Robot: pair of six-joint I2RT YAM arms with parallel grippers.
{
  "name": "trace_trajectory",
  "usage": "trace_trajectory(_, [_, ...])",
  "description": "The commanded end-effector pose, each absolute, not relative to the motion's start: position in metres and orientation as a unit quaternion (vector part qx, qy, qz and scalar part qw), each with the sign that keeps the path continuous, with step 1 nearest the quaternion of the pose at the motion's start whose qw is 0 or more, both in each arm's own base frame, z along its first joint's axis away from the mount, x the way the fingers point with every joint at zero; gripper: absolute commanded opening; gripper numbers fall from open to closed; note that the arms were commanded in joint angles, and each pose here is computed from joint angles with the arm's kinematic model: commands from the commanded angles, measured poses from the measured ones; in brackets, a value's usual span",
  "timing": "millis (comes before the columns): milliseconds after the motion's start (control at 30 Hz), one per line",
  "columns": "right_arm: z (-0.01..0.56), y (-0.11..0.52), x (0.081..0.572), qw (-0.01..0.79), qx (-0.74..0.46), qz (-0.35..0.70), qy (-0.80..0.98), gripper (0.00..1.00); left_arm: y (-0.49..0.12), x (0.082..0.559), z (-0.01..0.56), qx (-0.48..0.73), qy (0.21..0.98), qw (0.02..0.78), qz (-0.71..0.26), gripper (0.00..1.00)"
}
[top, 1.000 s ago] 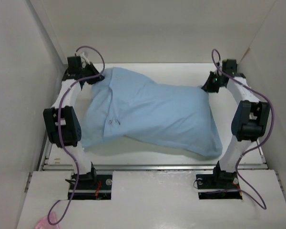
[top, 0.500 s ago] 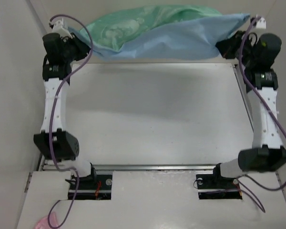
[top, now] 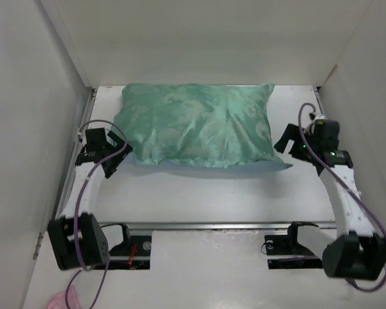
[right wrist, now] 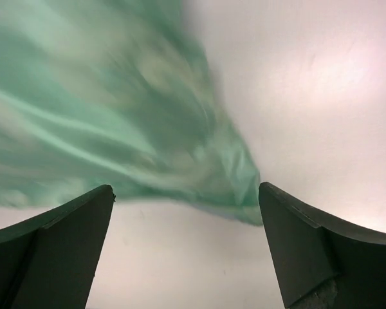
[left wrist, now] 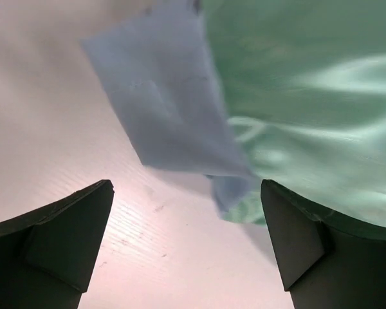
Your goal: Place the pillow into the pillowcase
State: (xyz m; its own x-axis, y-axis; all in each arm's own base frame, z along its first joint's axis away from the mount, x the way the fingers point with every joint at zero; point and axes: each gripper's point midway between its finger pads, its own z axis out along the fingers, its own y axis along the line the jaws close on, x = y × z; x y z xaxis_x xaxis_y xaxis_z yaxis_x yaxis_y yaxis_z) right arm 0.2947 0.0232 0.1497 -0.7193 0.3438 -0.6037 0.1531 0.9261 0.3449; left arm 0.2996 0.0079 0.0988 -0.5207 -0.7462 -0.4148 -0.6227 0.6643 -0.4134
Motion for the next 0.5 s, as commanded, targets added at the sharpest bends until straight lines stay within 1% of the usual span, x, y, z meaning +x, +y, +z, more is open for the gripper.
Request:
trace_trajectory(0, [0.291, -0.004, 0.306, 0.548, 0.162, 0.093, 0.815, 1.00, 0.052, 0.296, 0.221, -0.450, 0.760, 0.465, -0.063, 1.00])
trace_trajectory(33, [0.315, -0.011, 0.305, 0.578, 0.175, 0.080, 0.793, 1.00, 0.058, 0.286, 0.233, -0.458, 0.752, 0.473, -0.044, 1.00])
trace_trajectory(67, [0.333, -0.013, 0.306, 0.600, 0.175, 0.078, 0.777, 1.00, 0.066, 0.283, 0.266, -0.466, 0.725, 0.506, -0.039, 1.00])
trace_trajectory(100, [0.343, -0.015, 0.307, 0.612, 0.176, 0.075, 0.768, 1.00, 0.077, 0.275, 0.285, -0.476, 0.702, 0.529, -0.018, 1.00])
trace_trajectory(133, [0.351, -0.017, 0.306, 0.619, 0.178, 0.072, 0.761, 1.00, 0.081, 0.265, 0.305, -0.479, 0.681, 0.553, -0.016, 1.00])
trace_trajectory(200, [0.372, -0.018, 0.309, 0.636, 0.196, 0.086, 0.741, 1.00, 0.084, 0.256, 0.344, -0.479, 0.645, 0.595, -0.026, 1.00])
trace_trajectory(233, [0.374, -0.018, 0.313, 0.641, 0.195, 0.087, 0.737, 1.00, 0.081, 0.249, 0.359, -0.466, 0.633, 0.617, -0.038, 1.00])
trace_trajectory(267, [0.372, -0.015, 0.317, 0.644, 0.188, 0.095, 0.735, 1.00, 0.077, 0.251, 0.385, -0.442, 0.611, 0.655, -0.059, 1.00])
trace_trajectory(300, [0.384, -0.012, 0.323, 0.664, 0.181, 0.108, 0.718, 1.00, 0.069, 0.255, 0.384, -0.416, 0.617, 0.664, -0.075, 1.00])
trace_trajectory(367, [0.388, -0.003, 0.327, 0.673, 0.162, 0.128, 0.711, 1.00, 0.063, 0.254, 0.402, -0.385, 0.597, 0.697, -0.094, 1.00])
trace_trajectory(467, [0.387, -0.001, 0.330, 0.678, 0.160, 0.137, 0.705, 1.00, 0.059, 0.264, 0.396, -0.367, 0.610, 0.695, -0.098, 1.00])
